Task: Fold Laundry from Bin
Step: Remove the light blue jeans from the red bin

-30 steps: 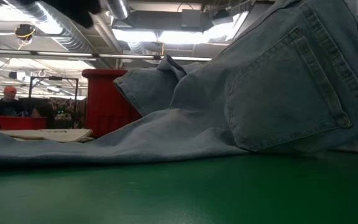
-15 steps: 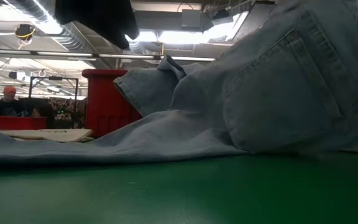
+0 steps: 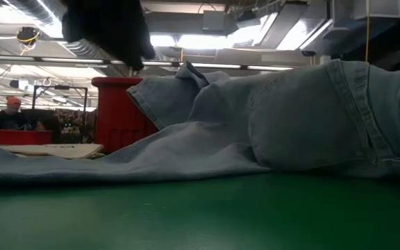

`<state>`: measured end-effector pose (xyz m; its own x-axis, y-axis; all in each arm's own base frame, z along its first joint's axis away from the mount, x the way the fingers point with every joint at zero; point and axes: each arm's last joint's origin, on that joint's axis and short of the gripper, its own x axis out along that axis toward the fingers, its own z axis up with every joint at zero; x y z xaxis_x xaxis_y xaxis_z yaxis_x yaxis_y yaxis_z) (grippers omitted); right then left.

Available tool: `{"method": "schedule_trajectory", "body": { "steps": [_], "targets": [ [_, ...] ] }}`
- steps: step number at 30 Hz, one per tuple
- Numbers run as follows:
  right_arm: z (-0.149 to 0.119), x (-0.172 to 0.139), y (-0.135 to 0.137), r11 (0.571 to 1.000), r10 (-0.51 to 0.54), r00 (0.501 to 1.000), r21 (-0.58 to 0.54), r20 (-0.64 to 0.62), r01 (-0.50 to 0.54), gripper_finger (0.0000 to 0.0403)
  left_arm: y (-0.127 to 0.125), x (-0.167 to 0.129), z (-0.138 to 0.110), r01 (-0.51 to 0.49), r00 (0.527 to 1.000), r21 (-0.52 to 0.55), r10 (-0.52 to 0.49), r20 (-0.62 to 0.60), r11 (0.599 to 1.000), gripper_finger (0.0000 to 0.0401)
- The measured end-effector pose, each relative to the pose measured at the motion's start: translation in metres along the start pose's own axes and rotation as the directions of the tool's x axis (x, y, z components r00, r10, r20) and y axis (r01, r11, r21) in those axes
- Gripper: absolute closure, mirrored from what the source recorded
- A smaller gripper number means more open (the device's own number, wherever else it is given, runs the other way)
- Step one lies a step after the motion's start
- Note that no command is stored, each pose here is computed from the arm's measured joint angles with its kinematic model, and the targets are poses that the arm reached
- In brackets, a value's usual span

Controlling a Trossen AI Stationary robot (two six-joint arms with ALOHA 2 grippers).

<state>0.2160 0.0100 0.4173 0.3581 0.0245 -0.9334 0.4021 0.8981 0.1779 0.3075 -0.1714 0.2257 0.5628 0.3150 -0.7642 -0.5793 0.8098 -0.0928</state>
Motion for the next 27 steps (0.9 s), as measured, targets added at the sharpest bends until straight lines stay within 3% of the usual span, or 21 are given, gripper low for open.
{"method": "schedule_trajectory", "body": {
  "steps": [7,12,17,27],
  "targets": [
    [-0.017,0.022,0.024,1.000,0.029,0.994,-0.008,-0.102,-0.030,0.0216,0.007,0.017,-0.017,0.019,1.000,-0.013,-0.019,0.002,1.000,0.0260],
    [-0.041,0.046,0.045,0.999,-0.048,0.986,0.018,-0.157,0.051,0.0216,0.014,0.025,-0.026,0.001,1.000,0.001,-0.001,-0.008,1.000,0.0260],
    [-0.070,0.080,0.069,0.995,-0.100,0.990,-0.002,-0.102,0.101,0.0216,0.019,0.031,-0.034,-0.008,1.000,0.010,0.008,-0.015,1.000,0.0260],
    [-0.115,0.157,0.097,0.999,0.037,0.996,0.004,0.078,-0.037,0.0217,0.020,0.032,-0.036,-0.007,1.000,0.011,0.007,-0.024,1.000,0.0260]
  ]
}}
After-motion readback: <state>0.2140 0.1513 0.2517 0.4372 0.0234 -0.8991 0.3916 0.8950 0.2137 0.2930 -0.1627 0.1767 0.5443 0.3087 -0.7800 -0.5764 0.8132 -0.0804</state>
